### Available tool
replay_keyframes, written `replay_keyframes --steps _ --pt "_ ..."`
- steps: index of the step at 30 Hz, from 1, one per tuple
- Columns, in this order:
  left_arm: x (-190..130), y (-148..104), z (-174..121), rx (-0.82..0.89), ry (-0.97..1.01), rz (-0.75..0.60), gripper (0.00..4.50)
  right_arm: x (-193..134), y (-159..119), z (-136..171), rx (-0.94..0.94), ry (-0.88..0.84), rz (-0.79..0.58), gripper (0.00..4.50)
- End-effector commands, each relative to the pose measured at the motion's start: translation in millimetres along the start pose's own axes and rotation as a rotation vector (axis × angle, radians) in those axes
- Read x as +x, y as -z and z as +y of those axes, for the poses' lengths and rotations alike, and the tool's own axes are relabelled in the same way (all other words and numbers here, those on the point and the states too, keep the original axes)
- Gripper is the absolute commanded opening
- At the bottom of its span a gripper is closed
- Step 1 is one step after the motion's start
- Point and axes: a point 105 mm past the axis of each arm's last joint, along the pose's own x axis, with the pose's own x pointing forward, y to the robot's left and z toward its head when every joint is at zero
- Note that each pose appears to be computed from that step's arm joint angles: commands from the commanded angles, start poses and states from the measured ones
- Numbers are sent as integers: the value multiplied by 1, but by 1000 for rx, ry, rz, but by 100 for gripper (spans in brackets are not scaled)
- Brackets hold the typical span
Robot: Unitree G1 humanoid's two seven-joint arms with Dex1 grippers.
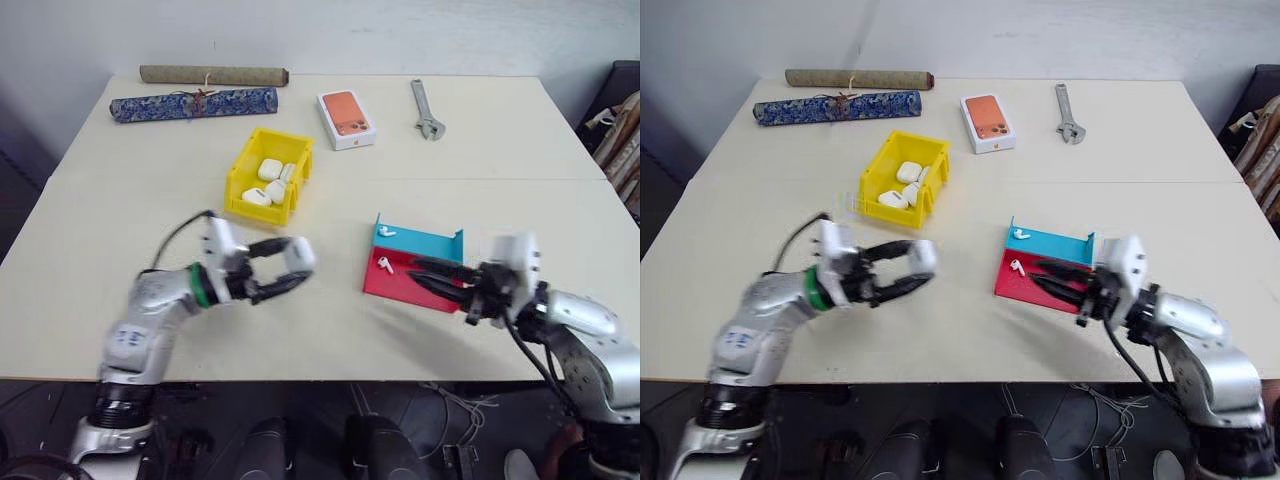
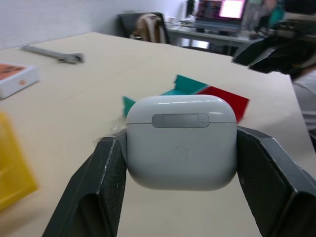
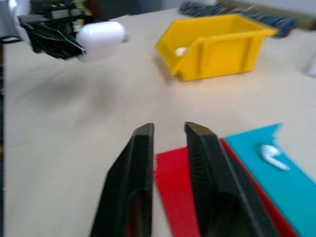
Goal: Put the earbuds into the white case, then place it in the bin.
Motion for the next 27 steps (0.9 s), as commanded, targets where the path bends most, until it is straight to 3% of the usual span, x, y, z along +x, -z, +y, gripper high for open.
replay_keyframes --steps 1,6,10,13,19,24,27 --pt "-11 -22 26 29 -129 -42 280 -12 -35 -7 -151 107 -154 258" --pt "7 -30 94 3 -439 -14 280 -39 -39 -10 -247 184 -219 439" --pt "47 -27 123 21 -492 27 280 -49 -30 -14 -281 213 -181 446" --pt "70 -25 126 47 -446 29 280 -53 -26 -15 -293 210 -157 446" --pt "91 -14 134 29 -442 71 280 -54 -22 -16 -301 221 -141 446" --pt "93 -24 139 51 -445 54 438 -50 -20 -8 -294 185 -132 450" --pt "84 -32 138 73 -424 22 445 -48 -20 -7 -295 168 -127 450"
